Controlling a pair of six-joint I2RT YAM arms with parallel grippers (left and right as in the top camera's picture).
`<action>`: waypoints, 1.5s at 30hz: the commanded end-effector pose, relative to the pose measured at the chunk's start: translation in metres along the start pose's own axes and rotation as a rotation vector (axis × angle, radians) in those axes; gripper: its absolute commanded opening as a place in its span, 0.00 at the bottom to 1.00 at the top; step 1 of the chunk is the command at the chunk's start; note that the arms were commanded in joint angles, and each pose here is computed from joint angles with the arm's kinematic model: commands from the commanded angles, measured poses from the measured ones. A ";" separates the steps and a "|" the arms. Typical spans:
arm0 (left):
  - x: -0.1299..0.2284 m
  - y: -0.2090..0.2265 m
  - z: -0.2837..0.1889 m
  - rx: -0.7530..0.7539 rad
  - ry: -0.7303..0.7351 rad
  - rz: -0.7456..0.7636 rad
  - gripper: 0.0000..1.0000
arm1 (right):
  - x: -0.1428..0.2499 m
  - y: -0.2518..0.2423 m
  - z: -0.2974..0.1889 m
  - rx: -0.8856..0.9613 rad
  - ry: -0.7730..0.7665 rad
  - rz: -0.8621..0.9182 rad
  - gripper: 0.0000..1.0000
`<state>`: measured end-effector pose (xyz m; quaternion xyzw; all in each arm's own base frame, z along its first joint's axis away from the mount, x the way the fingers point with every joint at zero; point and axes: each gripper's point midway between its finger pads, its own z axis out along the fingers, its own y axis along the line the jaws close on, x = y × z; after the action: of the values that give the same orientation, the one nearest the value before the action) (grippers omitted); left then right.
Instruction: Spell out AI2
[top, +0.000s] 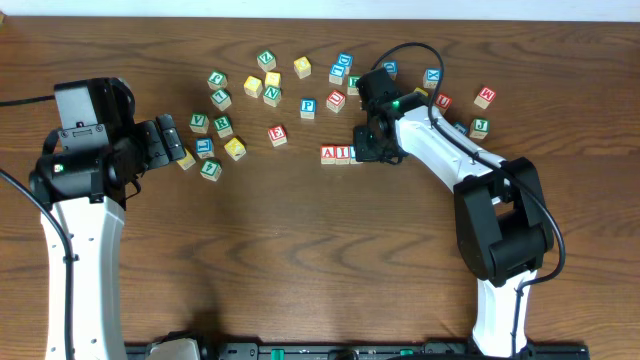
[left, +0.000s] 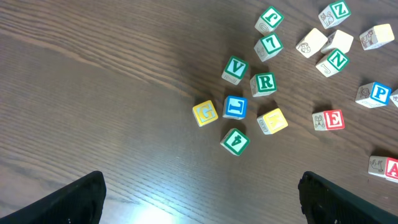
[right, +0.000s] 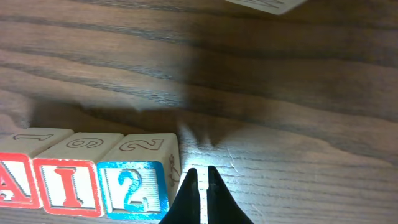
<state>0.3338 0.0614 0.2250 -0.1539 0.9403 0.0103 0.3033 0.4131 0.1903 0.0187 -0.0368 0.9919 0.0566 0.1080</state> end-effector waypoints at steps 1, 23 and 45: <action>0.000 0.002 0.001 -0.005 0.003 0.003 0.98 | 0.001 0.005 0.003 -0.017 0.006 -0.041 0.01; 0.000 0.002 0.001 -0.005 0.003 0.003 0.98 | 0.002 0.014 0.003 -0.044 0.006 -0.092 0.01; 0.000 0.002 0.001 -0.005 0.003 0.003 0.97 | -0.023 -0.050 -0.247 -0.088 -0.448 0.010 0.99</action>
<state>0.3338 0.0614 0.2250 -0.1539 0.9403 0.0103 0.3033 0.4011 0.1294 0.2098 -0.0320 0.9568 0.1010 0.2706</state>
